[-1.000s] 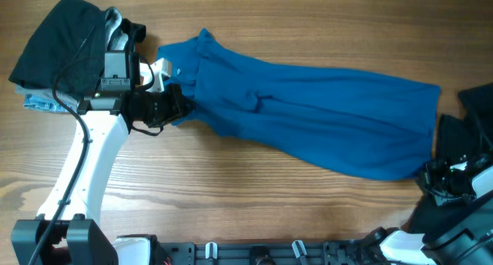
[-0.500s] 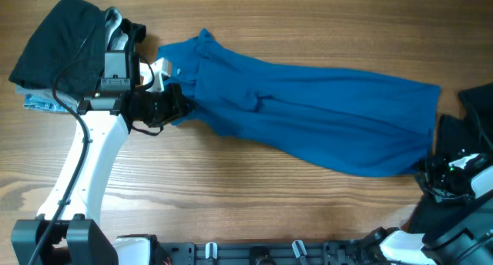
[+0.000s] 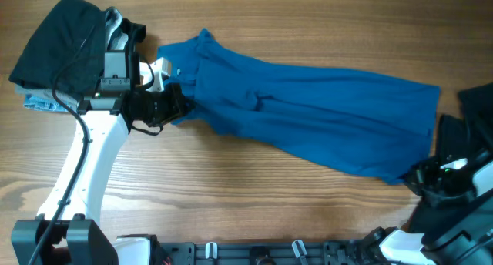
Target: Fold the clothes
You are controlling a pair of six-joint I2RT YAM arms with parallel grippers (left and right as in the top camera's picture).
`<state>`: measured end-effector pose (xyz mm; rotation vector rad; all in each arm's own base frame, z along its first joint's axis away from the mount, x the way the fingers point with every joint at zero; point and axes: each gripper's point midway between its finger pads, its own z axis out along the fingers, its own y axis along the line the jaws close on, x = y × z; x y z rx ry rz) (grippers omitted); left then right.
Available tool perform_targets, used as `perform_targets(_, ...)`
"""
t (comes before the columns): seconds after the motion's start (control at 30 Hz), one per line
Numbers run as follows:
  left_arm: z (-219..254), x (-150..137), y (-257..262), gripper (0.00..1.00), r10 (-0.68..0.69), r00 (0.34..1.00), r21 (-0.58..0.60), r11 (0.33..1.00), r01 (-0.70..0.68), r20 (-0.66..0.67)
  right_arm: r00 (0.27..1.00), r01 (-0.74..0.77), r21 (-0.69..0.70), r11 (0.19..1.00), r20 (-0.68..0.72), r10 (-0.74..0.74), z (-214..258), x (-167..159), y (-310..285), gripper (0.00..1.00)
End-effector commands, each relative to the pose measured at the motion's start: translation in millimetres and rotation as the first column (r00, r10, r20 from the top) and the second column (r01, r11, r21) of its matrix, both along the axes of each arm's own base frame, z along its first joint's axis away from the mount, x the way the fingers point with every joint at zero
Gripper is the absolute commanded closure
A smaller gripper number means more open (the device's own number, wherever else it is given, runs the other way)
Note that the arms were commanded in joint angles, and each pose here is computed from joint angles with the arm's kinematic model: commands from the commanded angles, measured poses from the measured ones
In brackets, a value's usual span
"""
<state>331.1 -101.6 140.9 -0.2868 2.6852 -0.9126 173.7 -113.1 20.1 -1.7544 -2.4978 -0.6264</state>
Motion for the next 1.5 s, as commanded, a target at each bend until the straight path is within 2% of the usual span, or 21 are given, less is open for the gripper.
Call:
perform_targets(0.0,10.4,5.4,3.7,0.96,0.016,0.999,0.003,1.000,-0.016,0.031,0.994,-0.055,-0.138,0.989,-0.104,0.041,32.0,-3.9,-37.8,0.96)
perform_targets(0.07,10.0,6.1,8.6,0.96,0.030,0.999,0.003,1.000,-0.031,0.027,0.989,-0.068,-0.185,0.980,-0.142,0.042,45.9,-6.2,-51.0,0.96)
perform_targets(0.2,10.1,9.7,22.2,0.96,0.070,0.997,0.003,0.998,-0.071,0.028,0.993,-0.068,-0.216,0.974,-0.109,0.046,53.6,2.9,-60.1,0.96)
perform_targets(0.43,18.7,26.4,24.9,0.96,0.075,0.991,0.002,0.997,-0.076,0.113,0.964,-0.046,-0.187,0.981,0.250,0.093,71.5,68.4,-59.6,0.96)
perform_targets(0.63,6.8,36.3,30.3,0.96,0.089,0.989,0.046,0.994,-0.095,0.116,0.925,-0.004,-0.239,0.971,0.369,0.094,82.0,101.2,-71.5,0.96)
perform_targets(0.77,-8.9,46.3,17.4,0.96,0.051,0.992,0.055,0.997,-0.058,0.114,0.878,-0.026,-0.332,0.943,0.444,0.180,90.4,136.0,-75.0,0.96)
perform_targets(0.9,-21.0,60.6,21.3,0.96,0.063,0.988,0.107,0.991,-0.078,0.139,0.852,-0.028,-0.377,0.926,0.476,0.219,92.5,161.5,-66.1,0.95)
perform_targets(1.0,-14.7,79.4,21.5,0.94,0.065,0.973,0.102,0.991,-0.089,0.220,0.875,0.041,-0.430,0.902,0.451,0.175,92.2,169.4,-77.5,0.94)
perform_targets(1.07,-9.1,87.5,21.4,0.93,0.065,0.963,0.098,0.991,-0.093,0.261,0.881,0.061,-0.441,0.895,0.445,0.159,92.1,169.0,-82.2,0.91)
perform_targets(1.13,-5.3,93.2,21.7,0.91,0.066,0.955,0.096,0.991,-0.097,0.290,0.895,0.068,-0.451,0.890,0.422,0.145,89.1,165.2,-85.3,0.84)
perform_targets(1.23,-6.9,96.9,22.5,0.87,0.068,0.952,0.099,0.990,-0.101,0.299,0.903,0.064,-0.448,0.892,0.407,0.140,84.7,161.5,-83.9,0.84)
perform_targets(1.33,-16.4,102.0,22.2,0.88,0.067,0.954,0.100,0.990,-0.100,0.293,0.920,0.064,-0.458,0.887,0.372,0.126,75.7,157.7,-88.4,0.87)
perform_targets(1.37,-22.3,102.4,22.2,0.88,0.067,0.958,0.101,0.990,-0.099,0.280,0.926,0.062,-0.460,0.886,0.358,0.121,71.8,156.2,-89.7,0.80)
perform_targets(1.4,-27.2,100.0,21.2,0.80,0.065,0.963,0.102,0.990,-0.094,0.261,0.931,0.052,-0.451,0.891,0.345,0.120,65.8,155.3,-88.8,0.57)
perform_targets(1.43,-31.0,95.3,20.8,0.73,0.062,0.970,0.107,0.990,-0.090,0.237,0.934,0.040,-0.447,0.893,0.334,0.125,62.8,153.4,-87.3,0.44)
perform_targets(1.47,-33.6,91.7,20.9,0.66,0.060,0.974,0.110,0.990,-0.086,0.219,0.934,0.020,-0.448,0.894,0.328,0.144,61.6,152.3,-85.2,0.41)
